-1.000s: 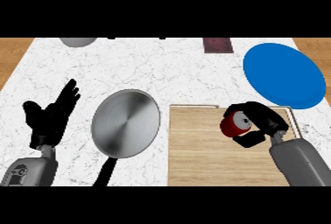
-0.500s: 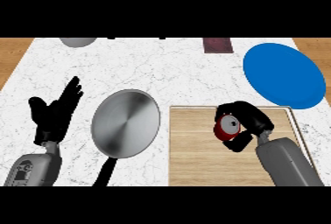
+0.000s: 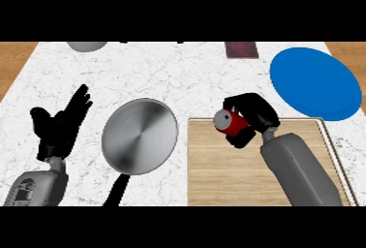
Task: Pick the can from the tray and place it in the plate
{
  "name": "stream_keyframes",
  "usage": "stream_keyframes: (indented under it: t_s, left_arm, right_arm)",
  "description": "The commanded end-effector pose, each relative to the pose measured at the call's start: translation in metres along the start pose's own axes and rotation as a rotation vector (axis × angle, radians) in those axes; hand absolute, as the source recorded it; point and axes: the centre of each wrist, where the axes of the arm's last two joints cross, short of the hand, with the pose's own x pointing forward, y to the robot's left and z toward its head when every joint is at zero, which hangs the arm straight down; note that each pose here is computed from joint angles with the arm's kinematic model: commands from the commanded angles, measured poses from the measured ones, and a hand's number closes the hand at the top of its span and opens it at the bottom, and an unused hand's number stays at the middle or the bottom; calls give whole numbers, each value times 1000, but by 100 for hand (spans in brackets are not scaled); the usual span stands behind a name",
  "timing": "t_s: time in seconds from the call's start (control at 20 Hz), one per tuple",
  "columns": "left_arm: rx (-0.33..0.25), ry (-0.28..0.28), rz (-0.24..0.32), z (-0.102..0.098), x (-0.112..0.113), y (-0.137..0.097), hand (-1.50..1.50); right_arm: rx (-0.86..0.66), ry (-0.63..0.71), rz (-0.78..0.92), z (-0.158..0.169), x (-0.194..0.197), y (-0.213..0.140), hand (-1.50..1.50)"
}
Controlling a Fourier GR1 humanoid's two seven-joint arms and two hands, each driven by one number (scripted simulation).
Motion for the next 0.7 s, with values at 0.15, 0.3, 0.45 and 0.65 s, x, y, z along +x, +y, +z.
stream_keyframes:
  t_s: [0.15, 0.3, 0.45, 0.65]
  left_arm:
    - [19, 7, -6, 1, -1, 14, 0]
    - [21, 12, -2, 10, -19, 18, 0]
    - [4, 7, 11, 2, -1, 4, 0]
    - [15, 4, 18, 4, -20, -2, 0]
  right_arm:
    - [-528, 1, 48, 7, 9, -57, 150]
    - [-635, 99, 56, 21, -10, -72, 150]
    - [-715, 180, 25, 12, -14, -76, 150]
    - [-721, 246, -76, 30, -53, -96, 150]
